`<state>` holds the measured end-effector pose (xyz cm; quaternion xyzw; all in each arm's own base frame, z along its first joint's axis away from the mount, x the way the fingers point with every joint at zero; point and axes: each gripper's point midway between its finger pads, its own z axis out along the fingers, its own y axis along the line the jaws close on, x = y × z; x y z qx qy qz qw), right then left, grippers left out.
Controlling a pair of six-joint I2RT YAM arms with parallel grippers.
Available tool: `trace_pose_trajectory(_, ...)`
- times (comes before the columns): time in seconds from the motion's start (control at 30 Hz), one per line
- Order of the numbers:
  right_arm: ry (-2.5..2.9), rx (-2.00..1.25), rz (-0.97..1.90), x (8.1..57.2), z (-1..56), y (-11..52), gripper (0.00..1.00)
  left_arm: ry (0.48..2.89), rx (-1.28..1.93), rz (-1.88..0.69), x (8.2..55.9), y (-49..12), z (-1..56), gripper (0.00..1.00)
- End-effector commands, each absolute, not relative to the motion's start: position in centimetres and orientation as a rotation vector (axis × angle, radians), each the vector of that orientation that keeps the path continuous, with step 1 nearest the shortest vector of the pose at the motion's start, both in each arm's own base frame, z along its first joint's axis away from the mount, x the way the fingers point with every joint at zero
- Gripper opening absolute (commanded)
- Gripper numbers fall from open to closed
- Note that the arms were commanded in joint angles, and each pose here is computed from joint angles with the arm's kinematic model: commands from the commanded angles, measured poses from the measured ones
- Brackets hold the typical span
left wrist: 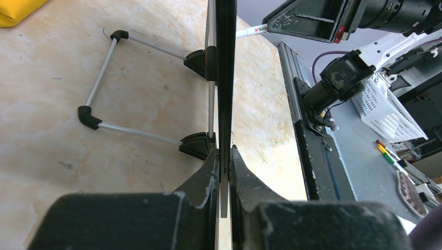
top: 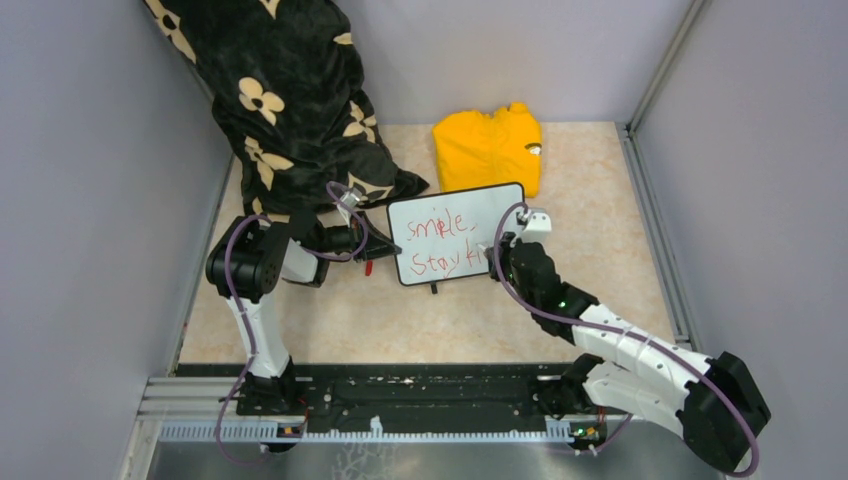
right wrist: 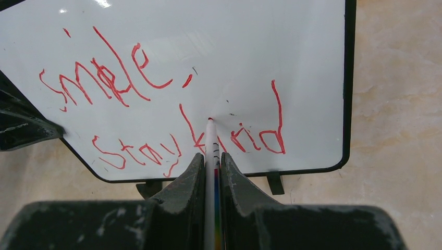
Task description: Write a sentence on the whiteboard
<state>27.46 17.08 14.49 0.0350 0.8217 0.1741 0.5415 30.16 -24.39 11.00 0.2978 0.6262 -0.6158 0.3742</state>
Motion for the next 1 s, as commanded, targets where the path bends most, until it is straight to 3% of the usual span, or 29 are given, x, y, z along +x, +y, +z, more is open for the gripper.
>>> trace_pose_trajectory(0.0, 1.918, 0.122, 0.411, 27.8, 15.7, 16.8, 0.00, 1.588, 0.804, -1.580, 29.9, -24.6, 11.1, 0.00)
trace_pose_trajectory(0.33, 1.911, 0.123, 0.428, 27.5, 16.3, 16.7, 0.00, 1.587, 0.805, -1.580, 29.9, -24.6, 11.1, 0.00)
trace_pose_trajectory(0.67, 1.779, 0.182, 0.456, 27.2, 21.1, 15.2, 0.00, 1.586, 0.807, -1.580, 29.9, -24.6, 11.2, 0.00)
trace_pose_trajectory(0.97, 1.804, 0.378, 0.258, 25.3, 17.3, 9.2, 0.00, 1.589, 0.804, -1.581, 29.9, -24.6, 11.0, 0.00)
